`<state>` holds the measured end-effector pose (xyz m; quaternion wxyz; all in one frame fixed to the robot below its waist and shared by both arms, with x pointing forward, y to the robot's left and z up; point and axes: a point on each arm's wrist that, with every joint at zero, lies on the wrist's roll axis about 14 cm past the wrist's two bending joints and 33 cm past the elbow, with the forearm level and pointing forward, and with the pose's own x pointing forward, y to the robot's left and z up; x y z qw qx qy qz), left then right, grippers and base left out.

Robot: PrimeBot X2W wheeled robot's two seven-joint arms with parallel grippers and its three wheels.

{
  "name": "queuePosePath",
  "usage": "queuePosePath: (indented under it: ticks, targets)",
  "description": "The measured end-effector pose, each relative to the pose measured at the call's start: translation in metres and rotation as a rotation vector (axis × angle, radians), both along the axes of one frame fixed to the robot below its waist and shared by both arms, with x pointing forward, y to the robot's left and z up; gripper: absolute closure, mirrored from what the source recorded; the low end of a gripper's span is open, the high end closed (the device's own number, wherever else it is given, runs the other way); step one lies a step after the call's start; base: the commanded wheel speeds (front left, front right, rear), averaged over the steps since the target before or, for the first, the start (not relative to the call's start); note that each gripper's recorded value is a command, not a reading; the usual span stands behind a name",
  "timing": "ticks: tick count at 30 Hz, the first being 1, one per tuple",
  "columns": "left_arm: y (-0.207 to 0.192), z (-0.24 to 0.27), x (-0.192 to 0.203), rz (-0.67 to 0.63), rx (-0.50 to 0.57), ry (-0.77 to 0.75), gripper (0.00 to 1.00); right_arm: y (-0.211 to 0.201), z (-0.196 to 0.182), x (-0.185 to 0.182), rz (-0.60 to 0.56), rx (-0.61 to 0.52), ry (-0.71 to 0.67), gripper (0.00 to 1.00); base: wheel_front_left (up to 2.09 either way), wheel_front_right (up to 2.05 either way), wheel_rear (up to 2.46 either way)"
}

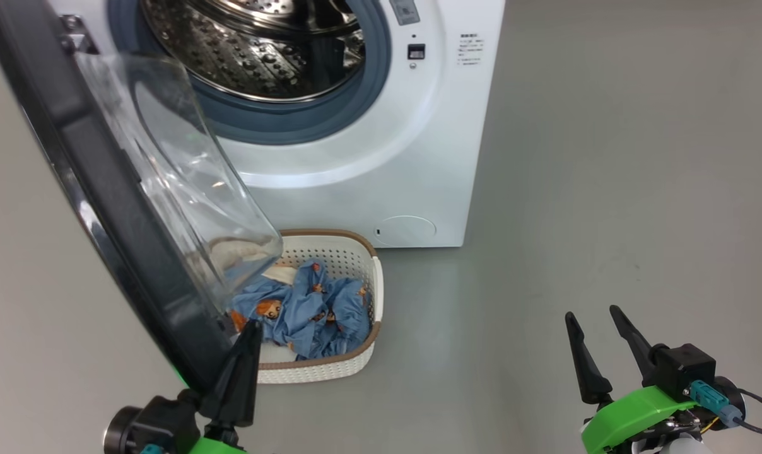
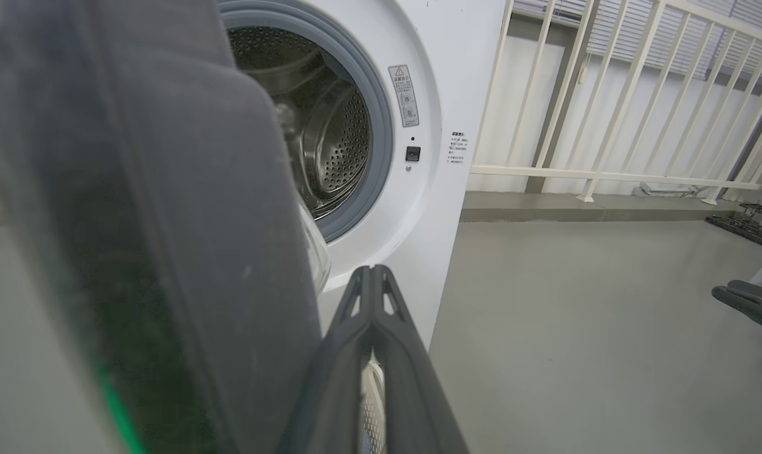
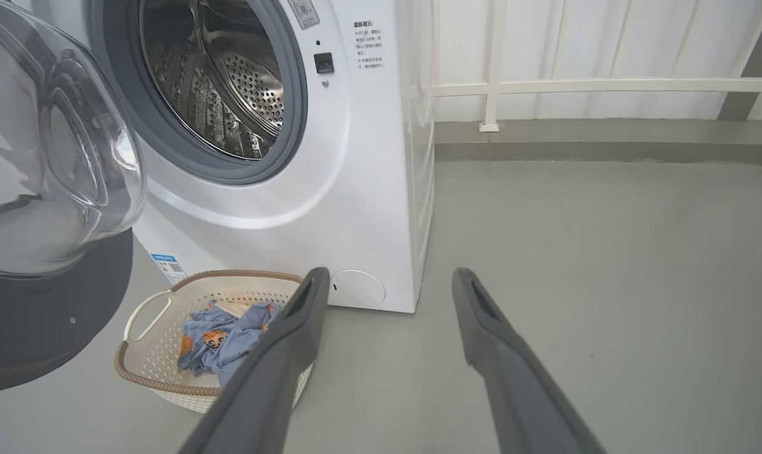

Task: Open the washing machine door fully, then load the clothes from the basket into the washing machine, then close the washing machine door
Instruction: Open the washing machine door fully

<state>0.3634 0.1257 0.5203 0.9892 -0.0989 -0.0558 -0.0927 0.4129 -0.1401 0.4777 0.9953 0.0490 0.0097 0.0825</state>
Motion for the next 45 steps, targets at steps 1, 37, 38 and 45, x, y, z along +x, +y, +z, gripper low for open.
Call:
queuePosePath:
  ticks: [1,37,38,45]
  targets:
    - [0.002,-0.001,-0.001,0.009,-0.002,0.002,1.0,0.001,0.0,0.0,0.003,0.0,-0.001,0.0,0.0,0.0,0.0]
    - [0.225,-0.048,-0.065,0.776,-0.071,0.172,1.0,0.033,-0.014,0.011,0.086,0.013,0.036,0.0,0.0,0.0,0.0]
    - [0.23,-0.049,-0.065,0.791,-0.075,0.176,1.0,0.032,-0.015,0.011,0.086,0.013,0.04,0.0,0.0,0.0,0.0]
    - [0.263,-0.05,-0.066,0.882,-0.084,0.182,1.0,0.032,-0.024,0.013,0.085,0.013,0.061,0.0,0.0,0.0,0.0]
